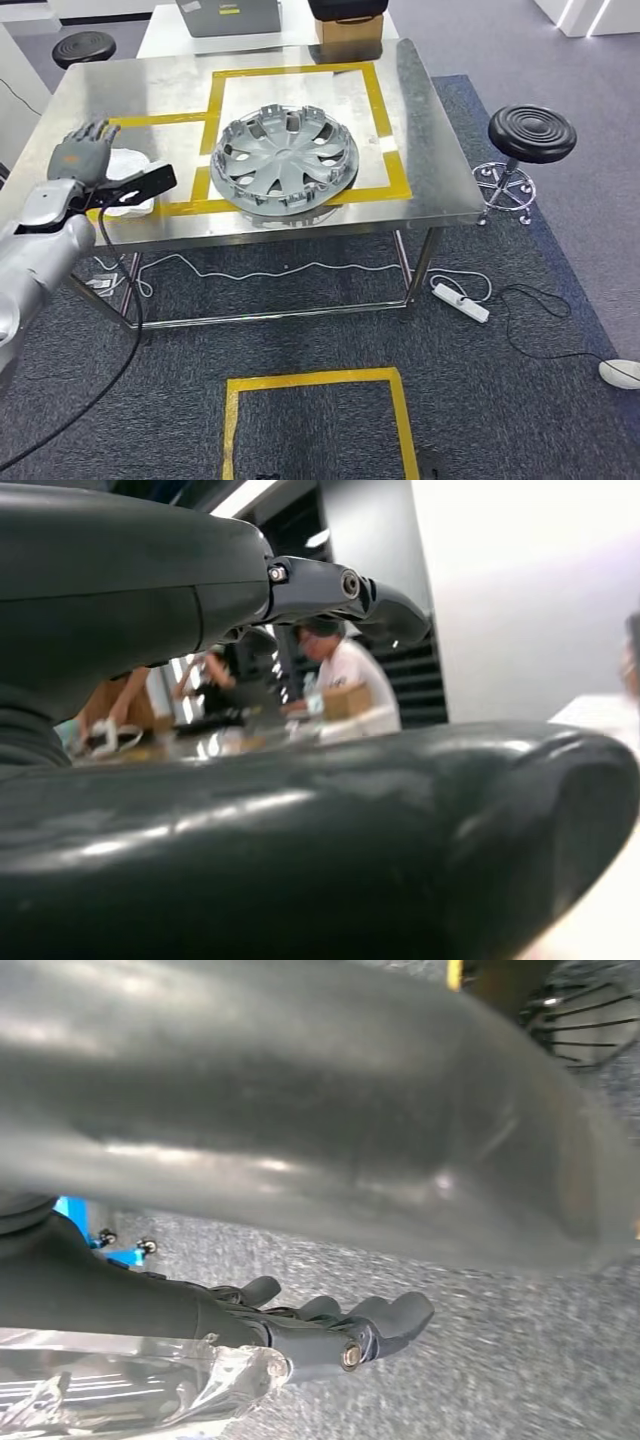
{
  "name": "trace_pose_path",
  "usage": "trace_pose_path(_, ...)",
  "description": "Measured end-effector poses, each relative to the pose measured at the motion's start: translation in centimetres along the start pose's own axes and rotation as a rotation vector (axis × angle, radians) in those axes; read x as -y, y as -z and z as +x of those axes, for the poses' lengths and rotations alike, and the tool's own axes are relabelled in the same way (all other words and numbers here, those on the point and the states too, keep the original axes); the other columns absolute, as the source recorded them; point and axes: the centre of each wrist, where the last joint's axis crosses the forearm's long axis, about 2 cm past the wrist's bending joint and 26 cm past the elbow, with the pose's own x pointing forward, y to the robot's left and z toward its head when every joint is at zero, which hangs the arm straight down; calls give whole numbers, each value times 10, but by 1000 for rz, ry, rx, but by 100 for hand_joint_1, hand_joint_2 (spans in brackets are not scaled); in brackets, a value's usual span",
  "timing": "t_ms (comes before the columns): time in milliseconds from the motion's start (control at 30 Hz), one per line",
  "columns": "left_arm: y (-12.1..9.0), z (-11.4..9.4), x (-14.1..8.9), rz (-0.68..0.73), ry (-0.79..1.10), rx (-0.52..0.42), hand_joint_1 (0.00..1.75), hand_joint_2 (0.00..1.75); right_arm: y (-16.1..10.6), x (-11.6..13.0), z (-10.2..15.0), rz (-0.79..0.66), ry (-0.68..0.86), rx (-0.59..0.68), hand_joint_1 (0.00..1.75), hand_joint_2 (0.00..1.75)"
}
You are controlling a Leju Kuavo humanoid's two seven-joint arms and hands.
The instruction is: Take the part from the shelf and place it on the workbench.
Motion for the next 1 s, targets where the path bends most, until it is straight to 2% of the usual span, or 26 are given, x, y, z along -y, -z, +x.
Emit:
trace_pose_path(267,-52,-33,88,-106,-136,-137,0,0,0,0,-9,-10,-1,-12,0,0)
trace_pose_path(433,-91,-41,137,-202,-195,-207,0,0,0,-1,-15,-13,-1,-19,0,0)
trace_pose_path(567,-129,-41,177,-298,-237,-258,0,0,0,0,-15,-14,0,-17,0,0)
trace_pose_path(767,-164,-41,208,-401,-293,-330,0,0,1,2,-12,-22,3,-8,0,0)
trace_pose_path(1000,-235,-24,258,-592,-401,-428,0,0,1,1,-21,-20,9,-27,0,0)
